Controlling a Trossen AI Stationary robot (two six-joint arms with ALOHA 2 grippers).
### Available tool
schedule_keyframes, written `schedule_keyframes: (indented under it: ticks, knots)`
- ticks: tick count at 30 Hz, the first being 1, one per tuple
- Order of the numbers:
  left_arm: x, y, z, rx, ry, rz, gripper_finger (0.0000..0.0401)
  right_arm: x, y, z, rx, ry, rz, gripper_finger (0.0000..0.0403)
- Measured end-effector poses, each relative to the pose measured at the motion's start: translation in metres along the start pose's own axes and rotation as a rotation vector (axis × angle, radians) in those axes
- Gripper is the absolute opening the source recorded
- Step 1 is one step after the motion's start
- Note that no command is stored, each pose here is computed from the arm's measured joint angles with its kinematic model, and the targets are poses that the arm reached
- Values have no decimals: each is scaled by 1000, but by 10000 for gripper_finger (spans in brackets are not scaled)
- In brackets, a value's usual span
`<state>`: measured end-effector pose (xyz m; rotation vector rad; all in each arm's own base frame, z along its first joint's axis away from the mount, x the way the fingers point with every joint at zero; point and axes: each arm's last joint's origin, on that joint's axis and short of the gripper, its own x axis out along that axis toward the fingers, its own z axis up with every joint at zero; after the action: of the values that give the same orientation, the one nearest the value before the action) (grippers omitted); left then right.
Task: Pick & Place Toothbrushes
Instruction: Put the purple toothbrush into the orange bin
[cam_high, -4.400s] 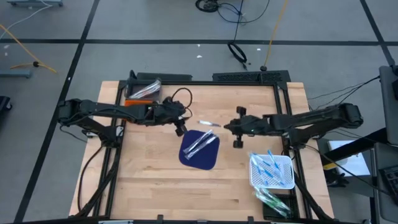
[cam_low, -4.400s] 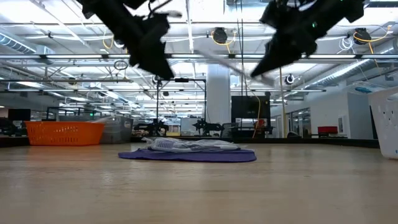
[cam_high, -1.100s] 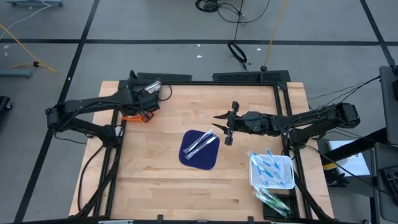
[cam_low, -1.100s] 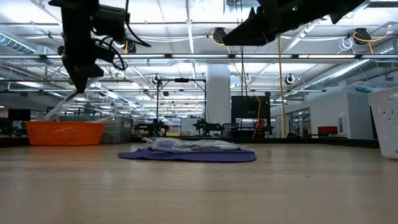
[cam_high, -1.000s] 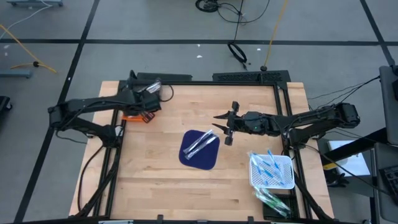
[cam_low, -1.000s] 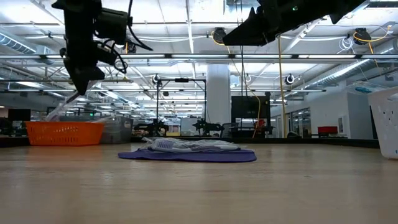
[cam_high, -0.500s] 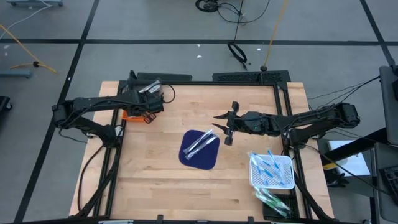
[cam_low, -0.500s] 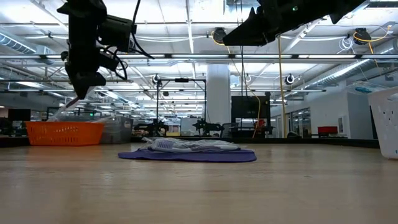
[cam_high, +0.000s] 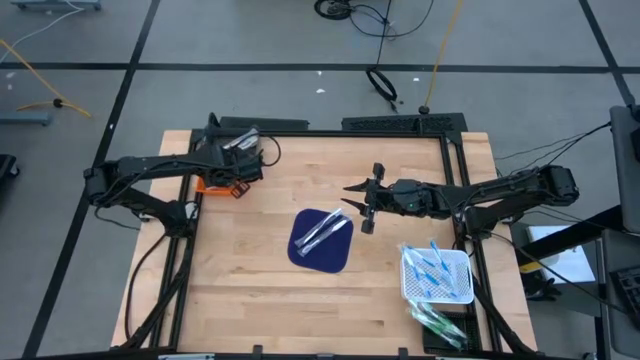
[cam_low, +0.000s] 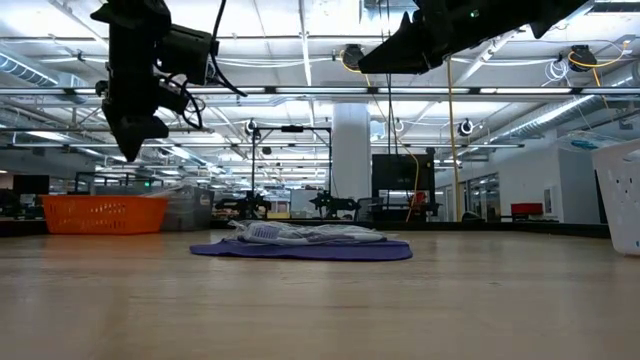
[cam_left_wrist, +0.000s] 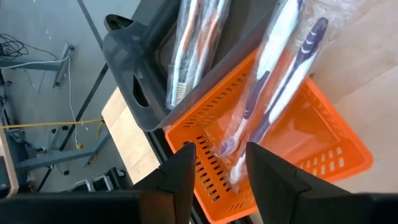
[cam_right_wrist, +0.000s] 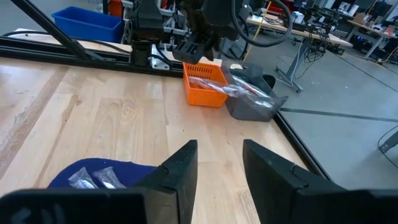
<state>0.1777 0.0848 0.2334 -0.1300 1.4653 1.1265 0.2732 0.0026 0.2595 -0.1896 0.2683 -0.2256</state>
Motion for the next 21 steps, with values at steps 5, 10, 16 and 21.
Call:
schedule_keyframes:
  ticks: [5,10,16,21]
  knots:
    - [0,0,0,8,-3,5,149,0,0,-1,-3,12,3,120]
    - [-5,-3,-1,7,-50,-16,149,0,1,-5,14,50,14,119]
    - [-23,-16,6,52,-260,-143,150,0,9,-12,21,98,230,115]
    - [-39,-30,17,76,-436,-332,150,12,17,-27,2,168,310,115]
